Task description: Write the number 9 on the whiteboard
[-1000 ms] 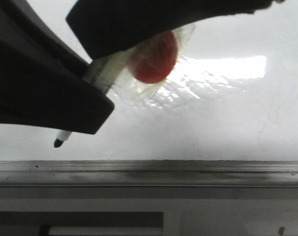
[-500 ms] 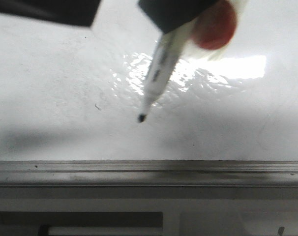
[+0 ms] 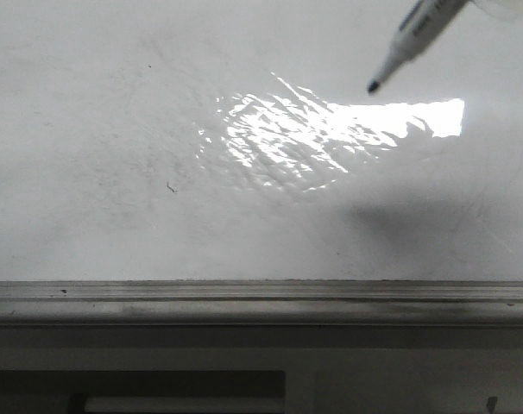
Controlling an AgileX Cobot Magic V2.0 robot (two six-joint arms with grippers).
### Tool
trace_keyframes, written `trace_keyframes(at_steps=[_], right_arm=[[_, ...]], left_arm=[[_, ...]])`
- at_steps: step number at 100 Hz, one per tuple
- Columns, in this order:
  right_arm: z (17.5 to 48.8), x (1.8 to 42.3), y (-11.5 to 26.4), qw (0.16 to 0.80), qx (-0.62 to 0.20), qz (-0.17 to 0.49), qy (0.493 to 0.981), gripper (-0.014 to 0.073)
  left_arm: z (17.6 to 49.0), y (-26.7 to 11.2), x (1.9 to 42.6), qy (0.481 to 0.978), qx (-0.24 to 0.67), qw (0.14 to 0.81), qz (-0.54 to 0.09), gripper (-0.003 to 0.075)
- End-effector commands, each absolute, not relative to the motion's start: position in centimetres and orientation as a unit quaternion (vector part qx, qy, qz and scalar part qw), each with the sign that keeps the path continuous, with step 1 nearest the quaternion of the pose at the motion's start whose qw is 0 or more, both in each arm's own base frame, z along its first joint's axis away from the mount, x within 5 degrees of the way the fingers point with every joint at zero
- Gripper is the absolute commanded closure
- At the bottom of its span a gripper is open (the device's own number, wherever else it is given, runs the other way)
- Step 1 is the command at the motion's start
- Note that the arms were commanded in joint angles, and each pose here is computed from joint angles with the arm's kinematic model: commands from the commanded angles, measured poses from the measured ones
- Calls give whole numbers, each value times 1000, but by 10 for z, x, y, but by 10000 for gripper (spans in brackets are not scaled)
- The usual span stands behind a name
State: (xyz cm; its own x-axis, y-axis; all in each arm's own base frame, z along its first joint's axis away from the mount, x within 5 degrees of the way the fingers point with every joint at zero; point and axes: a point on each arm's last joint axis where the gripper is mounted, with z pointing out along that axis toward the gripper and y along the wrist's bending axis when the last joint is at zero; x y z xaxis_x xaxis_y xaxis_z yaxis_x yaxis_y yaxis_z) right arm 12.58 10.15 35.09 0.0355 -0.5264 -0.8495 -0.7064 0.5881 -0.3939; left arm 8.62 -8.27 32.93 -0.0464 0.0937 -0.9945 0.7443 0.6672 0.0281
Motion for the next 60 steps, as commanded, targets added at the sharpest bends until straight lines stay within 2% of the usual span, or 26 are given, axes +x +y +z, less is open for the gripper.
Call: trace_keyframes(at_steps=[1,7,26,42,60], right_arm=[[368,128,94,715,-359,62,597,635],[367,132,91,732,-340,55,588,635],[352,158,91,668,-345,30,659,635],[350,172,86,667,-315,19,675,635],[338,186,93,639,-321,22,699,635]], left_arm=[[340,-78,89,671,270,635,-271,473],[340,-78,90,672,267,636,-269,526],[340,-78,89,672,268,635,-270,740],[340,-78,89,672,270,633,-271,741],[340,-78,89,672,270,633,-271,741]])
